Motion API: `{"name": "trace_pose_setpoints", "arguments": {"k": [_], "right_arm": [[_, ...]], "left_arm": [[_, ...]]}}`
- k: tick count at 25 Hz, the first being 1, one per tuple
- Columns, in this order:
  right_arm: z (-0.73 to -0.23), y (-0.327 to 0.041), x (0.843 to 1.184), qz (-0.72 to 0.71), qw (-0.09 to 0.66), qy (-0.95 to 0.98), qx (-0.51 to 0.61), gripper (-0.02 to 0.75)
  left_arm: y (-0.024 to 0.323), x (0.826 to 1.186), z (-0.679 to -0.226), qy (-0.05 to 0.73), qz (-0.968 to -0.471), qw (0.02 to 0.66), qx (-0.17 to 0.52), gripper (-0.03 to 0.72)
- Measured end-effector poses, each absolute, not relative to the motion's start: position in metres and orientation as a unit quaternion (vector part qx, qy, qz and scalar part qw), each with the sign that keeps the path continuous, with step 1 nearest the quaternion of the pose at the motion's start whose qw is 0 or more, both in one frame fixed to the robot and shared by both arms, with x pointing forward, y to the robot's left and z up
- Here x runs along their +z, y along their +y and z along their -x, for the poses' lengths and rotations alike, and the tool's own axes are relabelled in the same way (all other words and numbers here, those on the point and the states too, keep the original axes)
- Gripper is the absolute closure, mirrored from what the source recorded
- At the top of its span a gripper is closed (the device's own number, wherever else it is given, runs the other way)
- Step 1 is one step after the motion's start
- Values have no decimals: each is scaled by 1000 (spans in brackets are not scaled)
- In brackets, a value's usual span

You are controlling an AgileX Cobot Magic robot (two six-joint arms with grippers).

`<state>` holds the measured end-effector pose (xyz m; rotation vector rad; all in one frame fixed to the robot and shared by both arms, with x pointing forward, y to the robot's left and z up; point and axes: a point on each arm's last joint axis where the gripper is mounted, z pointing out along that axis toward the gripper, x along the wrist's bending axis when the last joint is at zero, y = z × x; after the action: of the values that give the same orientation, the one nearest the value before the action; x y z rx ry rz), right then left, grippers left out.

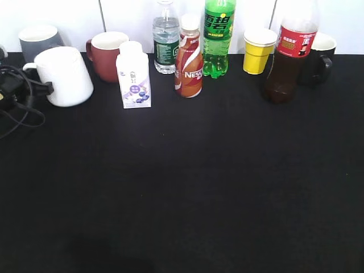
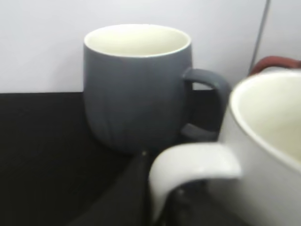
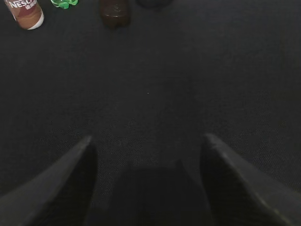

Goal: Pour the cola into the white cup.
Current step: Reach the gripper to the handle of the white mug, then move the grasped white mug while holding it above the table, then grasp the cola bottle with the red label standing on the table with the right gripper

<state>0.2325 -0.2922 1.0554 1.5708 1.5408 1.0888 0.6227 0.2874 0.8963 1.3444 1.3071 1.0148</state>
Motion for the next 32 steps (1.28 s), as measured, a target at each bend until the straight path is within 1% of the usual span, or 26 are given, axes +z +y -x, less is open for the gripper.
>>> {"name": "trace_pose_setpoints", "arguments": {"k": [5,8,13,15,16,17,18,19,21,23,25,26,28,30,32], "right_arm": [[-232,-292,1055,-603,337,591,418,218],[-232,-292,1055,-603,337,591,418,218],[-232,-292,1055,-603,337,591,418,218],[-232,-292,1056,-602,336,590,420,218],[-233,-292,1063,-592,349,577,440,218],[-236,-292,1072,-571,379,554,473,218],[-245,-293,1080,-549,408,526,504,218],[-259,-293,1081,-537,426,506,523,218],[-297,-295,1067,-525,452,476,542,218],[-334,-298,1055,-518,473,458,546,218],[-370,-297,1046,-499,493,480,527,218],[-390,-294,1037,-486,495,504,514,218],[-425,-290,1010,-485,475,542,495,218],[-458,-285,989,-480,461,554,501,218],[-488,-267,972,-475,432,571,510,218]], "left_arm": [[286,898,-619,529,-560,485,415,655],[286,912,-589,523,-558,490,418,657],[286,945,-518,509,-553,503,427,657],[282,952,-495,482,-572,512,422,657],[279,955,-488,468,-581,519,416,657],[277,959,-485,464,-581,529,411,657],[276,961,-484,465,-575,535,409,657],[275,961,-484,461,-578,537,407,657],[271,961,-482,439,-598,540,398,657],[270,961,-482,436,-600,541,396,657],[270,961,-482,438,-599,542,394,657],[270,961,-482,440,-597,544,392,657],[270,961,-482,441,-595,546,392,657],[270,961,-482,441,-594,548,391,657],[270,962,-482,440,-593,550,391,657]]}}
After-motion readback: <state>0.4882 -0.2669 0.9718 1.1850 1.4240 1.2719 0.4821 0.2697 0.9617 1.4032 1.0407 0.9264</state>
